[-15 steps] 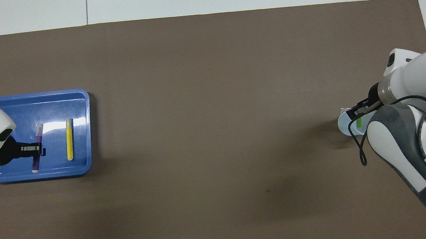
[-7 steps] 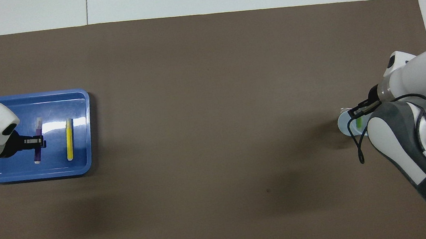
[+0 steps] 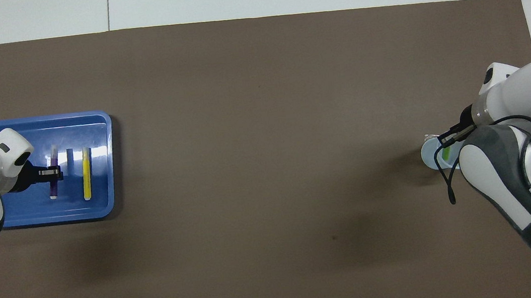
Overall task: Right arm passes pens to left for tray arrangement
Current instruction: 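Pull the green pen out of the white cup with the right gripper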
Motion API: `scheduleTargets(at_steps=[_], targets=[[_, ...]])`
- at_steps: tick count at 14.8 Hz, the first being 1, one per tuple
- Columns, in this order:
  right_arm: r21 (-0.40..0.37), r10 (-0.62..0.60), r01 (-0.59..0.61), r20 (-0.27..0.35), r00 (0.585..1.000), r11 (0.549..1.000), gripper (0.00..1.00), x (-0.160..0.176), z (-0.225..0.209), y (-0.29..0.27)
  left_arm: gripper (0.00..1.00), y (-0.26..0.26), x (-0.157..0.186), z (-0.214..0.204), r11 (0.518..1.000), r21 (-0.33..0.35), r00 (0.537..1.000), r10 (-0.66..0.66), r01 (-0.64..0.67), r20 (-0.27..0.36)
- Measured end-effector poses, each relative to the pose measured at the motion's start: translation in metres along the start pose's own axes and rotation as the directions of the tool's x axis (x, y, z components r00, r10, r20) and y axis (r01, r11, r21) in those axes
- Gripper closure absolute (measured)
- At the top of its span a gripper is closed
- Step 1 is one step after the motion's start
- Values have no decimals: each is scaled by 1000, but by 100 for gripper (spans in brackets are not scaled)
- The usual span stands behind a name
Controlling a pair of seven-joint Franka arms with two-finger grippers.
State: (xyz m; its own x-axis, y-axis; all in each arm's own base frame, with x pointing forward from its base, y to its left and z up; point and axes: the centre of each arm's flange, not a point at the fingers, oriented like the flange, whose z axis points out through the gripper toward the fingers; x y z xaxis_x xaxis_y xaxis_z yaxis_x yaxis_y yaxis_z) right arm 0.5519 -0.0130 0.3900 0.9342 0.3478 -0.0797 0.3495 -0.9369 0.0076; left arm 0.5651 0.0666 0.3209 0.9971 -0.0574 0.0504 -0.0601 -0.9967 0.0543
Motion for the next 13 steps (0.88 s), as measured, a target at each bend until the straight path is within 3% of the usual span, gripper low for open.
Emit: scheduleTargets(at_steps=[3,7,10,13], targets=[[16,-34,33,48,998,999,82,5,-37,1,81,-2,3,15,1000,2,1000,0,0,-8],[20,-103,102,74,992,995,82,8,-136,-10,81,-5,5,19,998,47,999,45,-44,-16],[12,-136,135,60,989,991,82,3,-195,-42,51,-7,5,19,997,53,998,53,-52,-17],[137,11,-12,13,1000,990,82,5,-214,-87,17,-6,5,19,997,52,998,55,-54,-14]])
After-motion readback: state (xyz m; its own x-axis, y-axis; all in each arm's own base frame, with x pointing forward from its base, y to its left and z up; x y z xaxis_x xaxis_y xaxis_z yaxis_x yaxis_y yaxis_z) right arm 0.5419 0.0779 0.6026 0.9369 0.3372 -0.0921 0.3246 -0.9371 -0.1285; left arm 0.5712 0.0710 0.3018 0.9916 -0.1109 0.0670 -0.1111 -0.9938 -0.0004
